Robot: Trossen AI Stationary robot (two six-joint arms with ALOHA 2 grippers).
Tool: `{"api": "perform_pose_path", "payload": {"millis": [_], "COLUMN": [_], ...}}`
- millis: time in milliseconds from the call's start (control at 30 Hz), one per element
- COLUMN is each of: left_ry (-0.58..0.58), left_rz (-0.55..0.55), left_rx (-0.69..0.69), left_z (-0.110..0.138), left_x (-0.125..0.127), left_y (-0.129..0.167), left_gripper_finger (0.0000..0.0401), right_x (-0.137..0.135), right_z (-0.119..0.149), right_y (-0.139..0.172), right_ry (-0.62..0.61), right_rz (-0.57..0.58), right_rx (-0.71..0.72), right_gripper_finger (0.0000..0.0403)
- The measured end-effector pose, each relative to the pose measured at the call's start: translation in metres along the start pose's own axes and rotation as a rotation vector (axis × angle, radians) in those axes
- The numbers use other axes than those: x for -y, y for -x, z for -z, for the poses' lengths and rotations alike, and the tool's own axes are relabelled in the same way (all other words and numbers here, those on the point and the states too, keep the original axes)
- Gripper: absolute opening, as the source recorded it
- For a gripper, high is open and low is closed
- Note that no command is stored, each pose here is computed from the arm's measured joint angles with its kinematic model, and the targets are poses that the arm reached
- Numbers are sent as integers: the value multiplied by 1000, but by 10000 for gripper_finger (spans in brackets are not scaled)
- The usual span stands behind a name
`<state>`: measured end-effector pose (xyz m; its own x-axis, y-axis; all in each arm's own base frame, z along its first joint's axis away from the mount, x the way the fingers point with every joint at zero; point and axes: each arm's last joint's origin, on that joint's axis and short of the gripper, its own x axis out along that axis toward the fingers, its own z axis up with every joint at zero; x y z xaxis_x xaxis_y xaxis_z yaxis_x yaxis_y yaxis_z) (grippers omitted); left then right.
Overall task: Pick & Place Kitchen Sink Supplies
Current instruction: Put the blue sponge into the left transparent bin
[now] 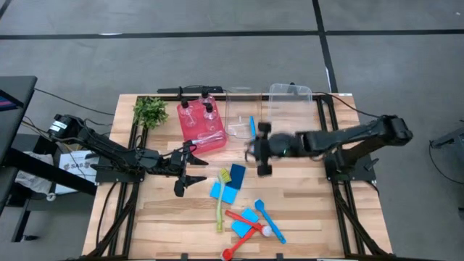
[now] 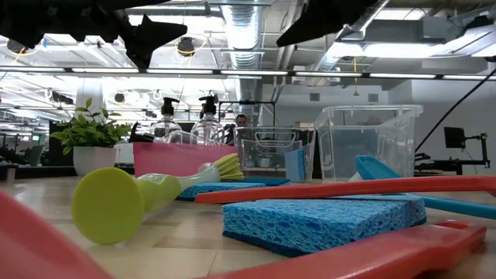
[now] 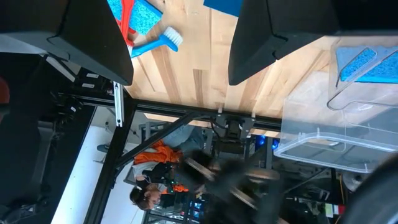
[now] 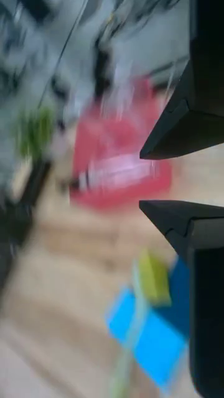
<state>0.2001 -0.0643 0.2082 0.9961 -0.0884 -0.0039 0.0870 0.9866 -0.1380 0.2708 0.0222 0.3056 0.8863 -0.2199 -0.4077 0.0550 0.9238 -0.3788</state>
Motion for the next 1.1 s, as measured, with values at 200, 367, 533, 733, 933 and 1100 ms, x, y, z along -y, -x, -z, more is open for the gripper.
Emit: {"api": "perform_pose_path", "payload": {"millis": [200, 367, 533, 733, 933, 1100], "left_ry": [15, 22, 23, 23, 23, 23], "left_rz": [0, 0, 0, 0, 0, 0], "left_rx": [0, 0, 0, 0, 0, -1], "left_z": [0, 0, 0, 0, 0, 0], "left_x": [0, 0, 0, 0, 0, 0], "left_y": [0, 0, 0, 0, 0, 0], "left_gripper_finger": [266, 266, 266, 266, 266, 266], "right_x": [-62, -98, -108, -98, -93, -96], "right_z": [8, 25, 45, 63, 78, 92], "right_y": [-16, -39, -63, -87, -103, -118], "right_ry": [116, 160, 234, 320, 381, 420], "right_rz": [-189, -249, -216, -190, -270, -309], "right_rx": [-76, -168, -265, -342, -377, -408], "right_gripper_finger": [108, 108, 108, 125, 171, 186]}}
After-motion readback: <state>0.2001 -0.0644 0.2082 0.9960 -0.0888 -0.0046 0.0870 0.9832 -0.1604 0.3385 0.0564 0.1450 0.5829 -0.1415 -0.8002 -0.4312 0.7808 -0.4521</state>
